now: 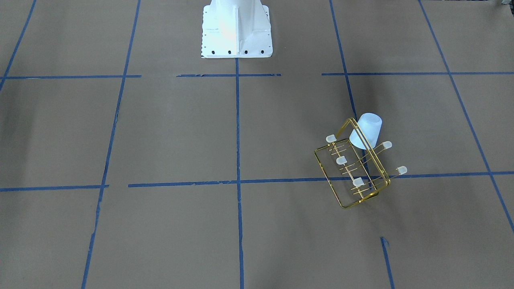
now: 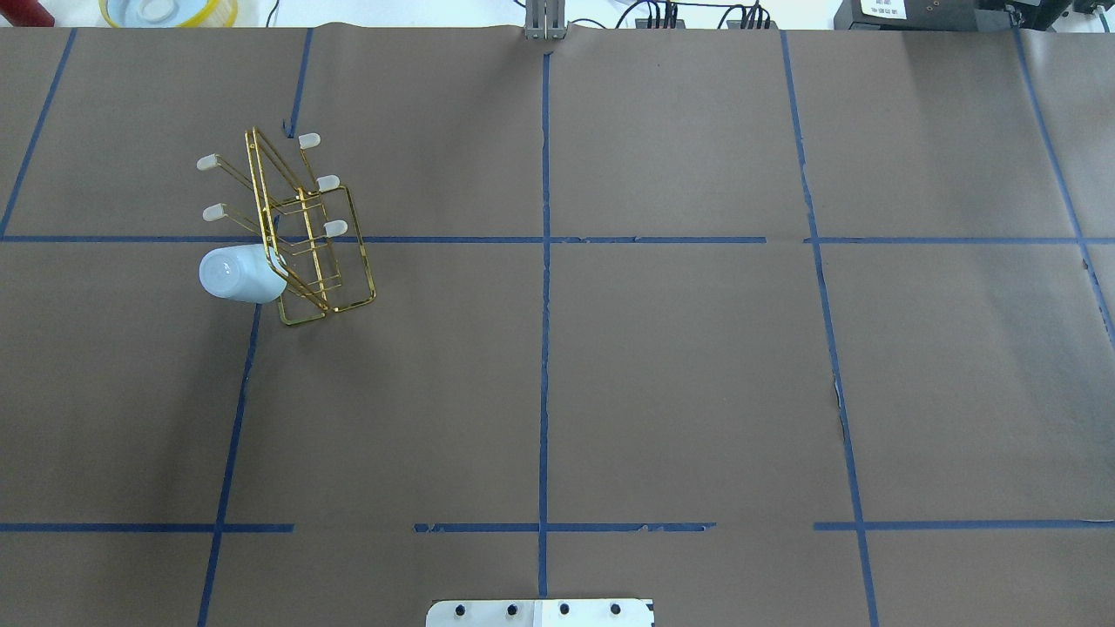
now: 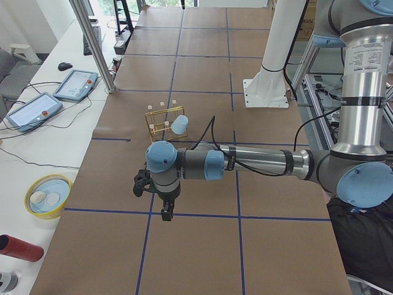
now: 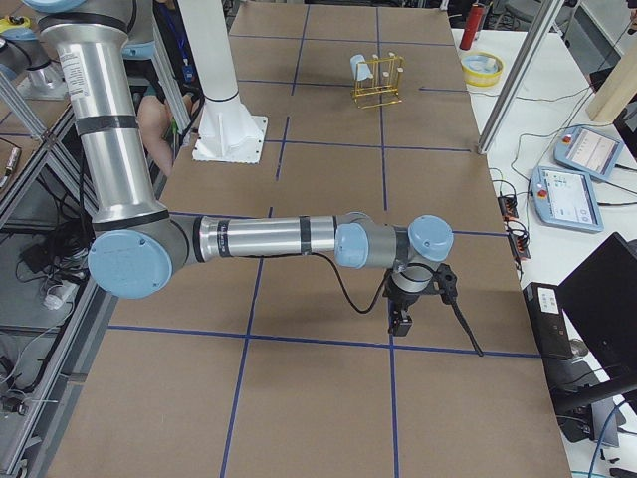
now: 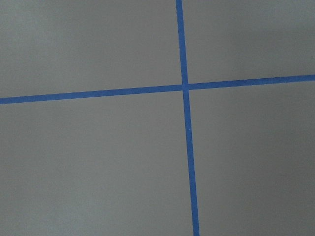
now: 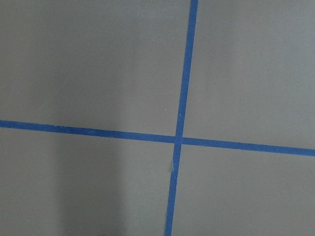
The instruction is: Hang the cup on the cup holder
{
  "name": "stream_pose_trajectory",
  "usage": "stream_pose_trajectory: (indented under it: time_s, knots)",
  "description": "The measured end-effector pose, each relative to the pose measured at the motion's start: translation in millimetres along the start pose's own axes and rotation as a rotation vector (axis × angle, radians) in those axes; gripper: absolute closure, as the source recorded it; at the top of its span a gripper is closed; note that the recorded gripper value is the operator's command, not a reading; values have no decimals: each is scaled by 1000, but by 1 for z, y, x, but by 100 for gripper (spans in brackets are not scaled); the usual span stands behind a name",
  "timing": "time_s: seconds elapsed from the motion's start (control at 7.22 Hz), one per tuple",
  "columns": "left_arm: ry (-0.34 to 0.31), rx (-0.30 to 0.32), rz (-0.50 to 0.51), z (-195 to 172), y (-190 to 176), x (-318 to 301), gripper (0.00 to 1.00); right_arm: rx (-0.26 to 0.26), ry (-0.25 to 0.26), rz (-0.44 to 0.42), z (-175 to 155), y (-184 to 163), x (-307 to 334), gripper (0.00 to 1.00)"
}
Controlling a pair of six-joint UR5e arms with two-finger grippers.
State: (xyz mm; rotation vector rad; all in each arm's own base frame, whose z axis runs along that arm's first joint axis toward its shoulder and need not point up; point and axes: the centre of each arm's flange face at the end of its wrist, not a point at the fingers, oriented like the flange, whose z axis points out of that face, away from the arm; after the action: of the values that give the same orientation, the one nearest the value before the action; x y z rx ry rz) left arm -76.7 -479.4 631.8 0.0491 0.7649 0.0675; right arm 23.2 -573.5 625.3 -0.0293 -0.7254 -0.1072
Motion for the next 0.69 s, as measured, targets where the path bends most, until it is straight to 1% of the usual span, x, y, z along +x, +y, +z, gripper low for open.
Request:
stream_pose_trajectory:
  time_s: [0.69]
  knots:
    - [6, 19, -26, -7, 8, -12, 0, 0, 0, 1, 0, 0, 0, 0]
